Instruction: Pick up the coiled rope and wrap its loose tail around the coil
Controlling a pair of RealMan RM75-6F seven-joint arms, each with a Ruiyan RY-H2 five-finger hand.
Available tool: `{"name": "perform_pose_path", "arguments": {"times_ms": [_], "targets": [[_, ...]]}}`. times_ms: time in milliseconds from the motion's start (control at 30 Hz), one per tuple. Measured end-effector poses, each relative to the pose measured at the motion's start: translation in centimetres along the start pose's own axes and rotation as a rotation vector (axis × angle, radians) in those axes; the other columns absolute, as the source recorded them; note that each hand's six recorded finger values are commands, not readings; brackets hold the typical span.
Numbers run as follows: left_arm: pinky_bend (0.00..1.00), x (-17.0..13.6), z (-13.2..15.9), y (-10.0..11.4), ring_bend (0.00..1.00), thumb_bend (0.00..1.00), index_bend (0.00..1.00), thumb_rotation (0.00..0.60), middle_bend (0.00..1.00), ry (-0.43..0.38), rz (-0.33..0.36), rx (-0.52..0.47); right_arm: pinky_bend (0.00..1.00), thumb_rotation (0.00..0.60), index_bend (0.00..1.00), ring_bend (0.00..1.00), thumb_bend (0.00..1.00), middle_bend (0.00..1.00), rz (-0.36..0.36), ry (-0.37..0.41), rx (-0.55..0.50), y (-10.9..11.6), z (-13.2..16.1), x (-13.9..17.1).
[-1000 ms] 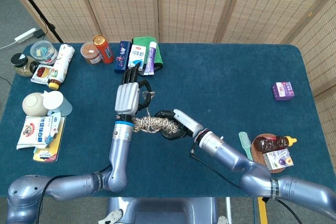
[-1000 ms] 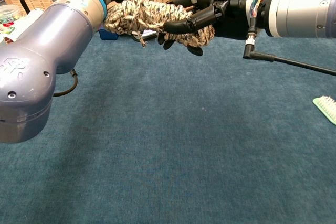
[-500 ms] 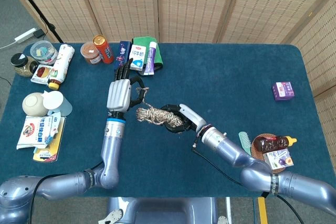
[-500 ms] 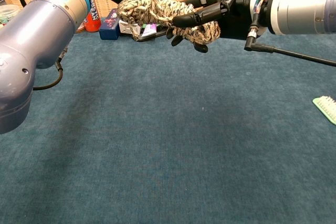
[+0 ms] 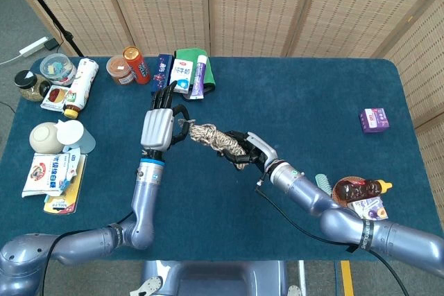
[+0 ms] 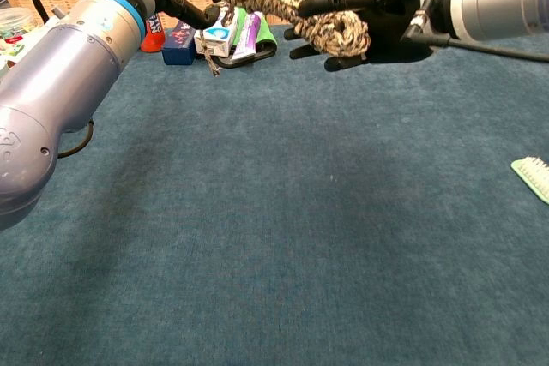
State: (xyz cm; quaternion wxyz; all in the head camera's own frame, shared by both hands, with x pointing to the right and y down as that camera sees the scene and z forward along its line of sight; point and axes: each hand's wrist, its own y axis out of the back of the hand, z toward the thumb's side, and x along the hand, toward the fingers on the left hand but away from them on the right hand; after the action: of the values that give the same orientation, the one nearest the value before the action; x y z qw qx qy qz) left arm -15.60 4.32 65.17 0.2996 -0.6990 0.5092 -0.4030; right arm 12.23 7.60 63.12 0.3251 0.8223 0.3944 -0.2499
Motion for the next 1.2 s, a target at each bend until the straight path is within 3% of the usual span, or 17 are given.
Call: {"name": "perform_pose_path", "arguments": {"times_ms": [433,667,867,1200], "targets": [[0.00,-0.4,-1.2,-1.5,0.00,0.40,0.60,0.600,0.00,-0.005,-0.030,0.038,0.71,0.600,0.75,0.41,1.00,0.51,0.027,-0.003,-0.138,-0.4,1.5,0.2],[0.00,-0.9,-1.2,-2.0,0.00,0.40,0.60,0.600,0.00,-0.036,-0.042,0.068,0.72,0.600,0.75,0.41,1.00,0.51,0.003,0.006,-0.177,0.2,1.7,0.0],[0.00,-1.7,-1.2,-2.5,0.00,0.40,0.60,0.600,0.00,-0.062,-0.060,0.095,0.72,0.600,0.75,0.41,1.00,0.51,-0.075,0.039,-0.217,1.4,2.1,-0.3],[0.00,-2.3,-1.4,-2.6,0.00,0.40,0.60,0.600,0.00,-0.074,-0.081,0.099,0.72,0.600,0.75,0.41,1.00,0.51,-0.290,0.092,-0.215,3.9,2.2,-0.5]]}}
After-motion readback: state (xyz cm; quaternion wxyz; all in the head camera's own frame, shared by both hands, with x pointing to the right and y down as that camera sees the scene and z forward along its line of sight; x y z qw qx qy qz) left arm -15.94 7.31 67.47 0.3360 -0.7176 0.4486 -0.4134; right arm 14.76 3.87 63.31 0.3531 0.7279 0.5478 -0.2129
